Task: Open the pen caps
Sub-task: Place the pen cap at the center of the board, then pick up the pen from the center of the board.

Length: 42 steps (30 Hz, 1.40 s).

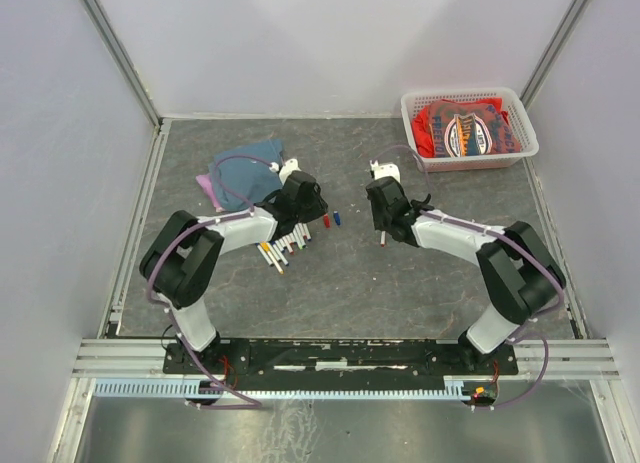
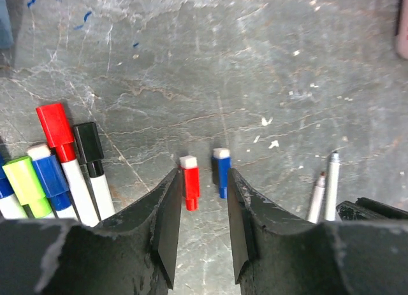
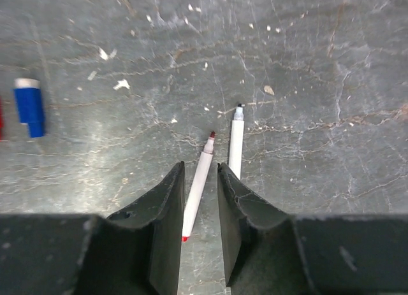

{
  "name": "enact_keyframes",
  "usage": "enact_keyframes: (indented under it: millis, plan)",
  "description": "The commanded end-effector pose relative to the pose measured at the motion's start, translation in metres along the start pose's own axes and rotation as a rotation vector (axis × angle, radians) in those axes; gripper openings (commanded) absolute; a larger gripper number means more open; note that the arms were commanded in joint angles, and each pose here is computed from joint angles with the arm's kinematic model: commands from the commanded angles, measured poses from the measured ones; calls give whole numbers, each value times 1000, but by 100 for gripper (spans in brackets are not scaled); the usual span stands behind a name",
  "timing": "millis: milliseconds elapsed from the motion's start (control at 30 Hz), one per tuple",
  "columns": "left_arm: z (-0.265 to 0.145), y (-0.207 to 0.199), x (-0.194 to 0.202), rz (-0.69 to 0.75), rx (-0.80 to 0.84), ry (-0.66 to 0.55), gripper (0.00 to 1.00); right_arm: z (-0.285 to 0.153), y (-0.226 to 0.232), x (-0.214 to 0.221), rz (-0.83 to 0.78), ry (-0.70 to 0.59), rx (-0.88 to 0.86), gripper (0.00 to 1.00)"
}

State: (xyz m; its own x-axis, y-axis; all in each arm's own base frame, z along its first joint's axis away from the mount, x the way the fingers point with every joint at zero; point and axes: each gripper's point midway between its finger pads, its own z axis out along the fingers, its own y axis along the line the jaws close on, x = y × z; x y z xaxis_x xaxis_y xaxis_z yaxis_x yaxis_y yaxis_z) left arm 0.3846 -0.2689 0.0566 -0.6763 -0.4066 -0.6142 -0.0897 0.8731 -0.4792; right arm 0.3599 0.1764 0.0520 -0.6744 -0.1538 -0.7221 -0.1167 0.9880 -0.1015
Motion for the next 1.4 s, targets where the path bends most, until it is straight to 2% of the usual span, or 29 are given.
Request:
enact_keyframes:
  millis: [0, 267, 400, 633, 900, 1367]
  plan:
    - [-25, -17, -34, -7, 45, -108, 41, -28, 18, -50, 23, -123, -78, 35]
    - [-60, 8, -42, -73, 19, -197, 52, -42, 92, -67, -51, -144, -271, 41]
    - [-86, 30, -42, -157, 7, -260, 55, -39, 137, -70, -42, -124, -375, 42]
    - [-115, 63, -37, -280, 8, -347, 57, -24, 184, -63, -48, -60, -445, 43]
    - [-123, 73, -31, -278, 0, -351, 54, -7, 207, -50, -68, -8, -444, 43]
    - [-126, 72, -31, -275, 15, -351, 54, 12, 209, -36, -89, 31, -397, 44]
